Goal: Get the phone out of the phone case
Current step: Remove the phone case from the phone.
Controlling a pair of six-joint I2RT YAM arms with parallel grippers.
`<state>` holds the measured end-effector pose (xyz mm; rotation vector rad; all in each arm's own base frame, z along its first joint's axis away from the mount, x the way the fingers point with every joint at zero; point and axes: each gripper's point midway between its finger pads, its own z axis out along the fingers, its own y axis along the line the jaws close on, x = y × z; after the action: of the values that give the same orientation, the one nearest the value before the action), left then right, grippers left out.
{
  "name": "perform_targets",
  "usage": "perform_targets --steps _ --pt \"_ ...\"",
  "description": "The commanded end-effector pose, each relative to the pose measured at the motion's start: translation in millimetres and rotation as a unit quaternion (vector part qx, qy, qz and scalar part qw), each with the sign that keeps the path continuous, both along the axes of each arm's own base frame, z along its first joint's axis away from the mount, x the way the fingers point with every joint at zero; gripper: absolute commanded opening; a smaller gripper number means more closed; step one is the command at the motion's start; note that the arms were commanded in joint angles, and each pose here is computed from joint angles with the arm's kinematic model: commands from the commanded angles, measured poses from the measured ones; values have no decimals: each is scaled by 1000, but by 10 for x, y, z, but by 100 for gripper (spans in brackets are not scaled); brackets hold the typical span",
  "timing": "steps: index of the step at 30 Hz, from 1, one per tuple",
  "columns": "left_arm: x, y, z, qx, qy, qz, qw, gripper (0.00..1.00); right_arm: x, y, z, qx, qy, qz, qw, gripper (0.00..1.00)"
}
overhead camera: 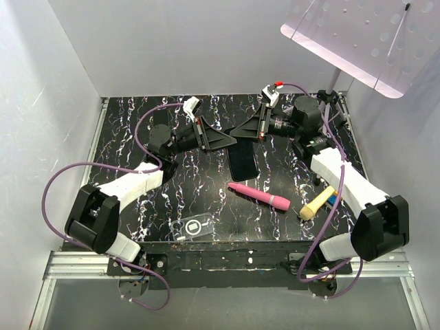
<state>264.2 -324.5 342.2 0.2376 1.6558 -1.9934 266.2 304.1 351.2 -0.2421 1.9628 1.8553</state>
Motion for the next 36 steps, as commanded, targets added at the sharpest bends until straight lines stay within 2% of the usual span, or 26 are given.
perform_targets --steps 1,4,5,7,8,10,12,15,17,20,22,30,33,36 --pt "-168 -16 252 -21 -36 -35 998 12 -128 31 451 29 -64 7 997 1" --pt "-170 0 237 -10 -42 -35 998 0 -95 -13 365 0 -57 -5 998 1" --pt "-161 15 233 -7 -41 -32 999 0 -82 -42 354 -13 -64 -10 998 4" --pt "-120 60 214 0 -32 -25 999 0 -89 -133 220 -52 -63 -11 997 36" --pt "-87 95 193 6 -22 -22 1000 0 -96 -186 159 -71 -67 -9 995 46" --pt "-8 205 193 10 -5 -9 1000 0 -101 -351 -8 -110 -60 -14 992 62" --pt "62 308 192 14 12 0 1000 0 -152 -502 -107 -131 -67 -10 989 71" --pt "126 428 224 21 31 6 999 0 -332 -594 -169 -142 -79 15 987 73" --pt "128 468 279 19 35 7 999 0 -508 -524 -165 -124 -84 52 987 72" --pt "110 490 340 21 38 12 999 0 -733 -384 -124 -83 -91 105 987 61" --pt "125 511 362 21 42 21 999 0 -828 -308 -135 -77 -96 119 985 58" --pt "152 543 518 -1 41 39 998 0 -799 -229 -213 -77 -78 113 988 54" --pt "157 547 536 -2 41 40 998 0 -813 -208 -177 -68 -78 119 987 48" --pt "165 550 554 -3 42 43 998 0 -840 -160 -162 -65 -87 125 986 37"
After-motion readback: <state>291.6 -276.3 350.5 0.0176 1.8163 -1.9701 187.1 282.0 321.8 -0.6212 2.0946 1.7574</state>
